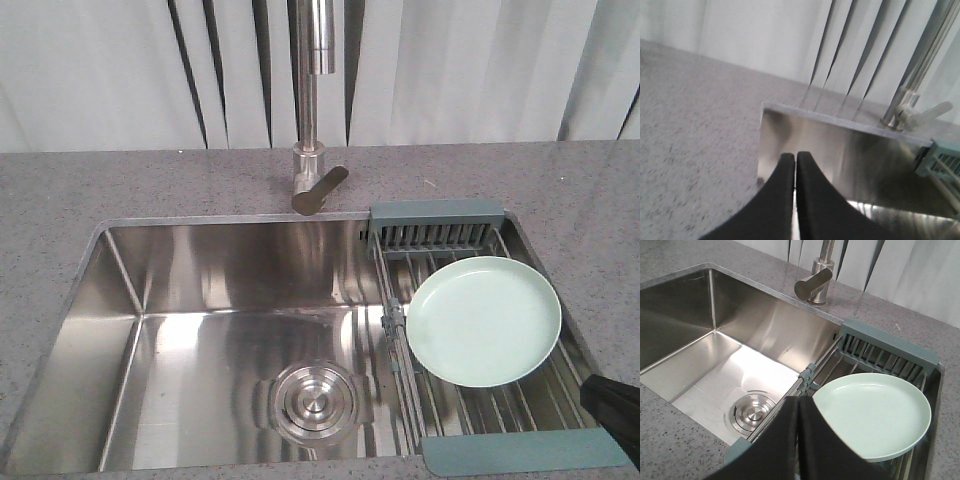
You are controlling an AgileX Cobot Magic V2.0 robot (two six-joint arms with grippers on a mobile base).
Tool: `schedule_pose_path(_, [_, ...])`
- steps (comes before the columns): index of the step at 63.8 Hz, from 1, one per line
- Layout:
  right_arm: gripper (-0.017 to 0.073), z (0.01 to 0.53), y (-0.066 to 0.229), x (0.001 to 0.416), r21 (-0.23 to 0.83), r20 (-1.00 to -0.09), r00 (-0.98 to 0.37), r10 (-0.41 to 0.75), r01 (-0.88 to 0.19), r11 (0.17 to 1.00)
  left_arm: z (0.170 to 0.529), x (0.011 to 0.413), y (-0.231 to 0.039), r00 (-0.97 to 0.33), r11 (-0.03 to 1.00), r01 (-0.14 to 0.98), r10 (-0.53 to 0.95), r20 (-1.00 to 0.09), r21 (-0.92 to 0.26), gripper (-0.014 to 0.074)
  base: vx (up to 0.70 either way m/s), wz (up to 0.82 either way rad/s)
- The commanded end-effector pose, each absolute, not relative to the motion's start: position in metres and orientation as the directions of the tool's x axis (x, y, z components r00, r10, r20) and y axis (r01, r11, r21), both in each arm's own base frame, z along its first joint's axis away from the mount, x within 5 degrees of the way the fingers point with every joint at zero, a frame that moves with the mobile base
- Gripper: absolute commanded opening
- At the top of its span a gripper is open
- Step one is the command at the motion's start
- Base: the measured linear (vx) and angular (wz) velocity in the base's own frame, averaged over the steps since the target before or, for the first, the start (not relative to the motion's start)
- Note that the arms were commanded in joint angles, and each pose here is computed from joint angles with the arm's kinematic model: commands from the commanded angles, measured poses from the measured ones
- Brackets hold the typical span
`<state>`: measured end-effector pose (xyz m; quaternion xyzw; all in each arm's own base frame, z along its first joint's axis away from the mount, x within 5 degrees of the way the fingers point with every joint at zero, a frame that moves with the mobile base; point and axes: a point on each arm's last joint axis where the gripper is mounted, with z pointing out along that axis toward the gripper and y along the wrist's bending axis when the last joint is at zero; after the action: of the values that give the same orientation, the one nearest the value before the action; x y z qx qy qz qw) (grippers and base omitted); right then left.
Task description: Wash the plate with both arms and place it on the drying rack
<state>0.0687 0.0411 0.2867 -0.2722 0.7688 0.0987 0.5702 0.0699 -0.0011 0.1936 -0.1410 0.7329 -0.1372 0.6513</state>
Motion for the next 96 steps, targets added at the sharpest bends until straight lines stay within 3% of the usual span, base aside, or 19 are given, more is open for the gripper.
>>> schedule_pose_path(1, [-0.0006, 0.299, 0.040, 0.071, -0.153, -0.953, -0.155, -0.261, -0.496, 0.855, 0.181, 0.068, 0.000, -0.163, 0.925, -0.051, -0.380, -0.910, -0.377, -0.0006, 0.00, 0.00])
schedule_pose_path(12, [-0.0006, 0.299, 0.040, 0.071, -0.153, -0.953, -0.155, -0.261, -0.496, 0.855, 0.179, 0.062, 0.003, -0.153, 0.934, -0.079, -0.356, -0.922, -0.348, -0.0006, 0.00, 0.00])
schedule_pose_path(43, [-0.0006, 0.299, 0.040, 0.071, -0.153, -0.952, -0.157, -0.262, -0.498, 0.854, 0.191, 0.057, -0.002, -0.007, 0.989, 0.040, -0.139, -0.990, -0.139, -0.0006, 0.00, 0.00])
schedule_pose_path(96, [-0.0006, 0.299, 0.040, 0.071, -0.152, -0.952, -0.157, -0.261, -0.499, 0.853, 0.193, 0.056, -0.002, -0.001, 0.990, 0.041, -0.135, -0.991, -0.135, -0.0006, 0.00, 0.00])
